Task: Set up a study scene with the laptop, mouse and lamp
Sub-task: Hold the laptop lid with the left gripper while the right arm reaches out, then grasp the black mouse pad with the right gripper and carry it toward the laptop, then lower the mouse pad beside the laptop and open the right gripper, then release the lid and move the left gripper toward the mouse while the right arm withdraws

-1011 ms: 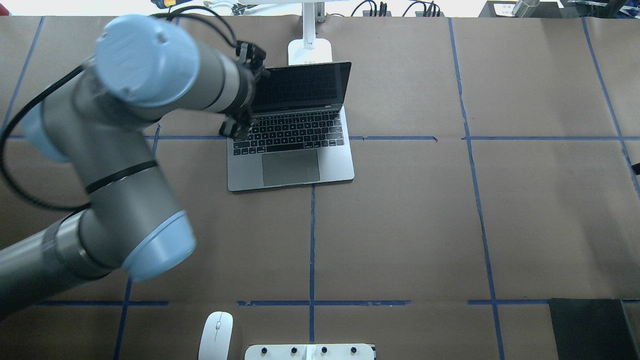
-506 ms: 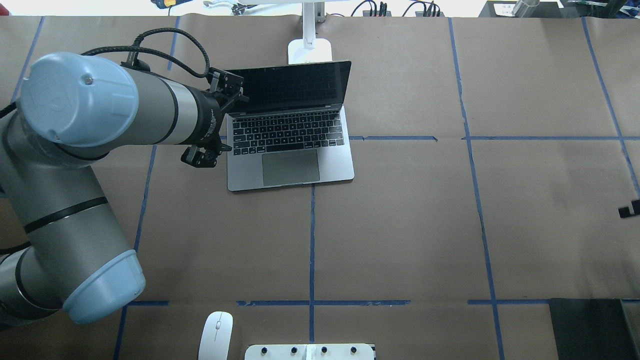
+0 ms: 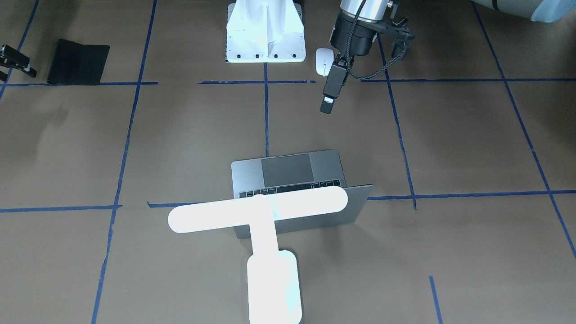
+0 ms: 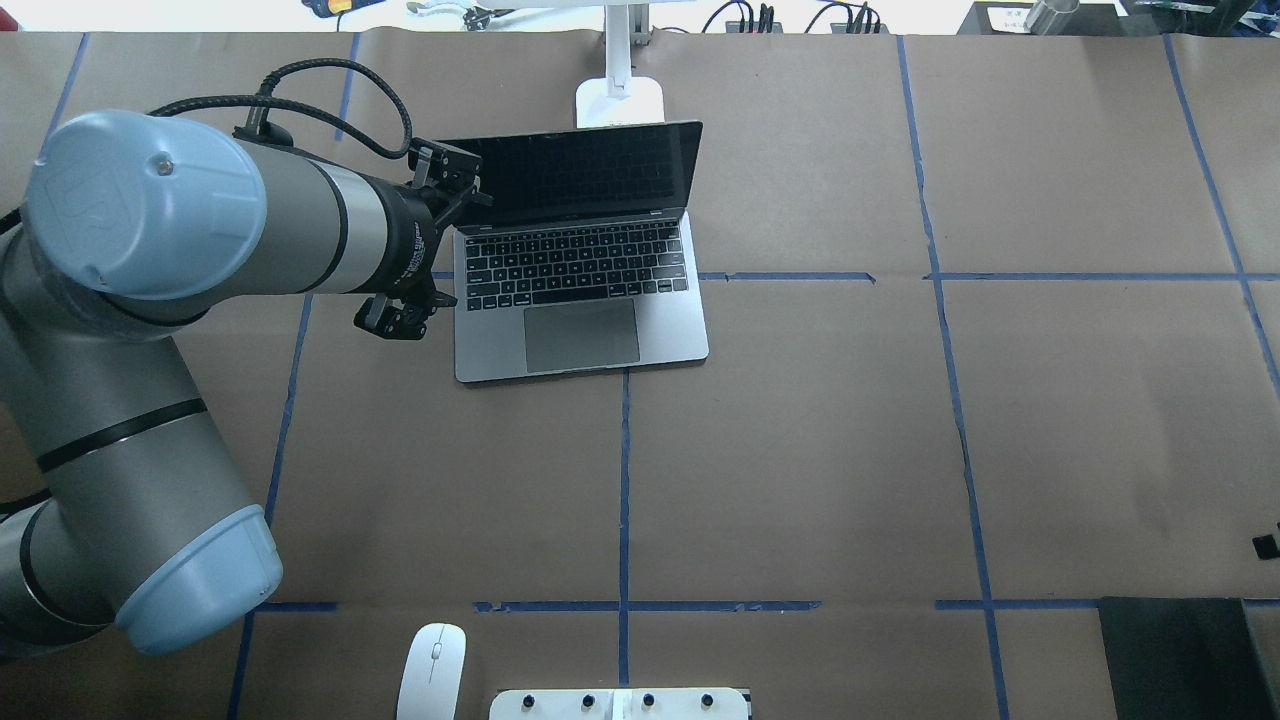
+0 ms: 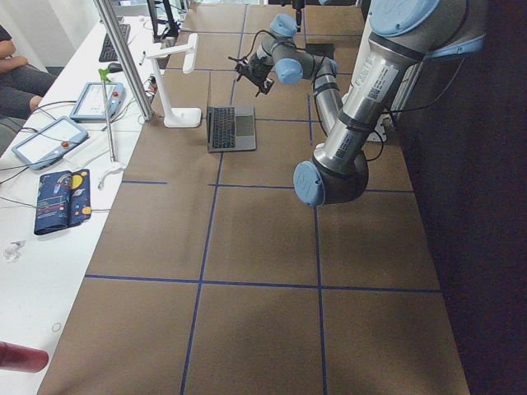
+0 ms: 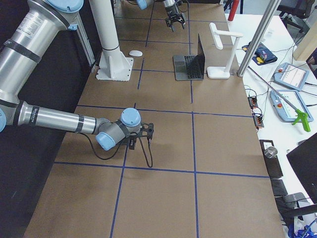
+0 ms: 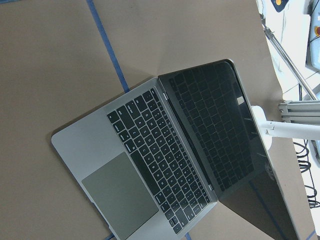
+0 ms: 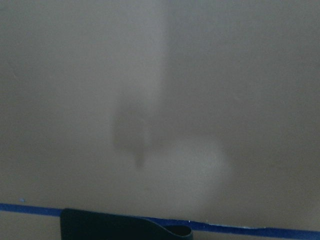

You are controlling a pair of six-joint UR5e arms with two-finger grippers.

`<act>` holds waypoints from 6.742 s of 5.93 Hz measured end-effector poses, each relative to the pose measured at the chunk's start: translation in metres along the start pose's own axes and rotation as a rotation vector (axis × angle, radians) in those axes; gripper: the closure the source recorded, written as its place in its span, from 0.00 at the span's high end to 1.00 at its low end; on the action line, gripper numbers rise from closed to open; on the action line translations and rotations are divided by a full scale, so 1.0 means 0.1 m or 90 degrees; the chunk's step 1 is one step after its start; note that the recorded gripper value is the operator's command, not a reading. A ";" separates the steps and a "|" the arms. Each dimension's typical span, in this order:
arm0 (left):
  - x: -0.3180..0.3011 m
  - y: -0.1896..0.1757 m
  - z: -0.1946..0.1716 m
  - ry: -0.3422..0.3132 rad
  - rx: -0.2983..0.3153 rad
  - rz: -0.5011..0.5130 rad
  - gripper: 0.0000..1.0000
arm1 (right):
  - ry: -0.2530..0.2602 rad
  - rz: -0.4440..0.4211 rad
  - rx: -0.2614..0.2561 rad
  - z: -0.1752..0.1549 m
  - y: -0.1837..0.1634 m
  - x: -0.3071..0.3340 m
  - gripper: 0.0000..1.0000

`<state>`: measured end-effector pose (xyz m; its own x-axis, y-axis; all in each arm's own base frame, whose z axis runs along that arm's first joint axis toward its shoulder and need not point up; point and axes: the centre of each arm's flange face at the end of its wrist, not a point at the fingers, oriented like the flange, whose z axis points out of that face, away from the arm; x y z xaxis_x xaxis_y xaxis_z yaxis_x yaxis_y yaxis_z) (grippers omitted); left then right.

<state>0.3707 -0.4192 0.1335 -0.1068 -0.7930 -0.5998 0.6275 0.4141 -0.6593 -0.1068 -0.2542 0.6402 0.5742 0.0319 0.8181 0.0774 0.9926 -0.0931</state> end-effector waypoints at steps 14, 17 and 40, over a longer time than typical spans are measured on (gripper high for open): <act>-0.03 0.02 0.01 -0.001 -0.002 0.001 0.99 | -0.046 -0.060 0.028 0.42 -0.11 -1.71 0.00; -0.05 0.04 0.03 -0.004 -0.002 0.003 0.99 | -0.086 -0.053 0.048 0.06 -1.21 -4.09 0.00; -1.03 0.48 0.27 -0.112 -0.038 0.157 1.00 | -0.050 0.047 0.152 -0.82 -3.87 -2.60 1.00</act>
<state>0.4325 -0.3300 0.1762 0.1821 -0.7284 -0.6605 0.5708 0.6253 -0.5322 -0.2190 -0.6566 0.4167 0.5059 0.1047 0.8562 -0.1622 0.9864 -0.0248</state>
